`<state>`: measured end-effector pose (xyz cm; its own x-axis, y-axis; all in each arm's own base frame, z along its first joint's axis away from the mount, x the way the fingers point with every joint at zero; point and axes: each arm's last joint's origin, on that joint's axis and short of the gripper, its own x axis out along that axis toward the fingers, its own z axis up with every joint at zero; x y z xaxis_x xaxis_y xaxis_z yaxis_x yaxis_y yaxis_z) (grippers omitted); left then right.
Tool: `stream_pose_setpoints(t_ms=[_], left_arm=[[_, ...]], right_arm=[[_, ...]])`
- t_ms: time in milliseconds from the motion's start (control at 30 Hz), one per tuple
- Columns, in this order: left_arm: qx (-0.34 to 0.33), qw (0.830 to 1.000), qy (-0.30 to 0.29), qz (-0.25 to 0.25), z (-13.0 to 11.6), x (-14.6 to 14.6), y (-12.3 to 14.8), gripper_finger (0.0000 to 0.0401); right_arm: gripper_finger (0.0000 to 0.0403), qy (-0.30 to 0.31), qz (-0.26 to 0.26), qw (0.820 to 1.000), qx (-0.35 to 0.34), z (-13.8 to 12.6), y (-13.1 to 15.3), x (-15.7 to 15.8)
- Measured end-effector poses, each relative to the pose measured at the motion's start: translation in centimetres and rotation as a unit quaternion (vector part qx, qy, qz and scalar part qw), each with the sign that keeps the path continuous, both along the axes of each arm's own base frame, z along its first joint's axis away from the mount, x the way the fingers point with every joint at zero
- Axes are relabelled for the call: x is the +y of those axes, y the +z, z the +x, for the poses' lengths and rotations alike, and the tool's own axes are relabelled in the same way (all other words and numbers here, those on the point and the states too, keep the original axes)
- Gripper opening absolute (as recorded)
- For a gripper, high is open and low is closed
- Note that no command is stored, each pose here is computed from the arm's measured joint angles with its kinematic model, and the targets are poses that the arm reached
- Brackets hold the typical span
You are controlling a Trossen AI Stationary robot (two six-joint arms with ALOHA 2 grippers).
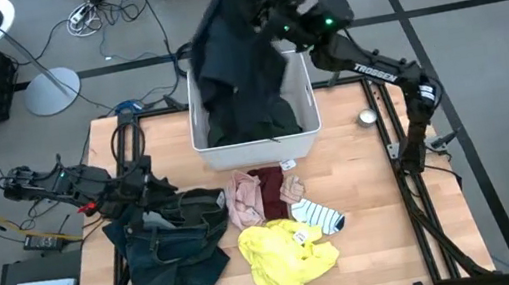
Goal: Sort clothes
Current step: Put the dark blue shorts into the white bin
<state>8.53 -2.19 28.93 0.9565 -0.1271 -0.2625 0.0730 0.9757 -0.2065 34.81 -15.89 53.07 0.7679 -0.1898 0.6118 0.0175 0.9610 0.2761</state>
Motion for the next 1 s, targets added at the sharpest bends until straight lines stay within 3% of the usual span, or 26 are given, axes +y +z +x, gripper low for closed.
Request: stream_pose_setpoints(t_ms=[100, 267, 533, 600, 733, 800, 1000], left_arm=[[0.003, 1.000, -0.006, -0.002, 0.0, 0.0, 0.0, 0.0131], [0.003, 1.000, -0.008, -0.003, 0.0, 0.0, 0.0, 0.0131], [0.004, 1.000, -0.008, -0.003, 0.0, 0.0, -0.1, 0.0131], [0.004, 1.000, -0.008, -0.002, 0.0, 0.0, -0.1, 0.0131], [0.006, 1.000, -0.008, -0.002, 0.0, 0.0, -0.1, 0.0131], [0.006, 1.000, -0.008, -0.002, 0.0, 0.0, -0.1, 0.0131], [0.005, 1.000, -0.004, -0.002, 0.0, 0.0, -0.1, 0.0131]], right_arm=[[0.0000, -0.002, 0.041, 0.994, 0.103, 0.5, -1.3, 0.1], [0.0000, -0.046, 0.109, 0.963, 0.241, -0.4, -2.8, 0.5], [0.0000, -0.157, 0.141, 0.916, 0.341, -4.0, -2.4, 3.2], [0.0000, -0.212, 0.157, 0.898, 0.353, -5.6, -2.0, 4.1], [0.0000, -0.322, 0.175, 0.844, 0.392, -7.8, -2.1, 5.7], [0.0000, -0.343, 0.176, 0.829, 0.406, -8.2, -2.3, 6.3], [0.0000, -0.277, 0.172, 0.845, 0.424, -5.7, -3.5, 6.5]])
